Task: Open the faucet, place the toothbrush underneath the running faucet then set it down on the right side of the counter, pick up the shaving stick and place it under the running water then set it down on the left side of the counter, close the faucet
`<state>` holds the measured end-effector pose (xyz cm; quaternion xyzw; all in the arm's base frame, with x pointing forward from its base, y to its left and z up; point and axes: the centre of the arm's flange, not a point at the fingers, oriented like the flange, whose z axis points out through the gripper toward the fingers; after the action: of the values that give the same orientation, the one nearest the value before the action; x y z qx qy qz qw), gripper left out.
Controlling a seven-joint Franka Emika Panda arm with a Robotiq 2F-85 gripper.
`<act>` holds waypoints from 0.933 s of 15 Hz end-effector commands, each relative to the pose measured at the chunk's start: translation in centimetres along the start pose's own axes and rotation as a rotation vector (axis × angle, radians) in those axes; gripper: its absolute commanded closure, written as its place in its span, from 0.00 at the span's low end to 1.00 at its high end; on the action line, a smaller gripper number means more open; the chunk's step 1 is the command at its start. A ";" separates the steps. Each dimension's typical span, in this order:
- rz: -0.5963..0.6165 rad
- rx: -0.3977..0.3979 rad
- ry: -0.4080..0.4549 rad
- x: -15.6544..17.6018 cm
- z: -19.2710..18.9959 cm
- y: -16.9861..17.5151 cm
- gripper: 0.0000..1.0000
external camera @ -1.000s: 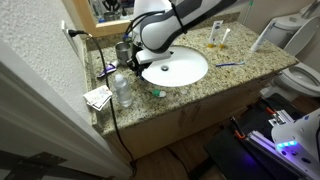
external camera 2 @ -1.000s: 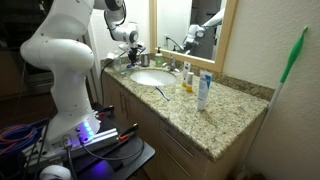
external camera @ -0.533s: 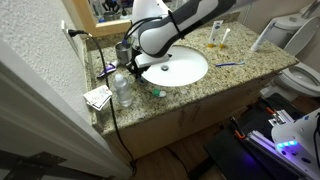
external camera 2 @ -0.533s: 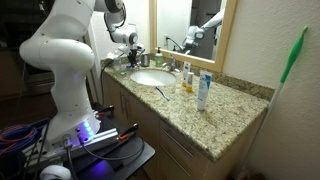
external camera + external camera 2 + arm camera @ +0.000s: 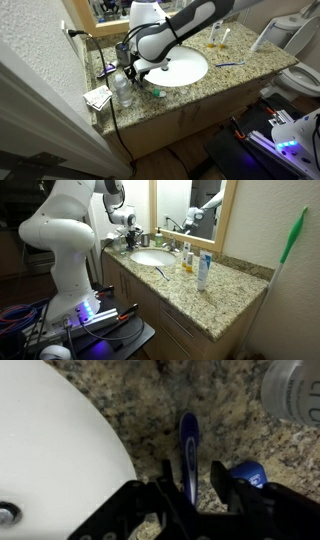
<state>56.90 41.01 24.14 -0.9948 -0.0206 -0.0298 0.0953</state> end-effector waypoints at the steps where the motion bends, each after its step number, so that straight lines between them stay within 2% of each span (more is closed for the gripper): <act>1: 0.007 -0.030 0.023 -1.6 -2.0 0.0 0.24; 2: 0.007 -0.044 0.045 -1.1 -2.8 -0.1 0.17; 4: 0.023 -0.098 0.073 -2.1 -5.3 0.0 0.03; 5: 0.037 -0.125 0.091 -2.7 -6.5 0.3 0.01; 7: 0.118 -0.194 0.150 -3.9 -9.6 2.0 0.00; 9: 0.242 -0.191 0.185 -5.2 -12.8 4.4 0.00; 11: 0.243 -0.139 0.219 -6.9 -14.7 4.8 0.00; 12: 0.233 -0.153 0.200 -3.1 -12.5 3.0 0.00; 14: 0.238 -0.145 0.209 -4.8 -14.4 3.5 0.00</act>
<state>51.48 34.62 37.34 -0.9860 0.1095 -0.1229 0.0279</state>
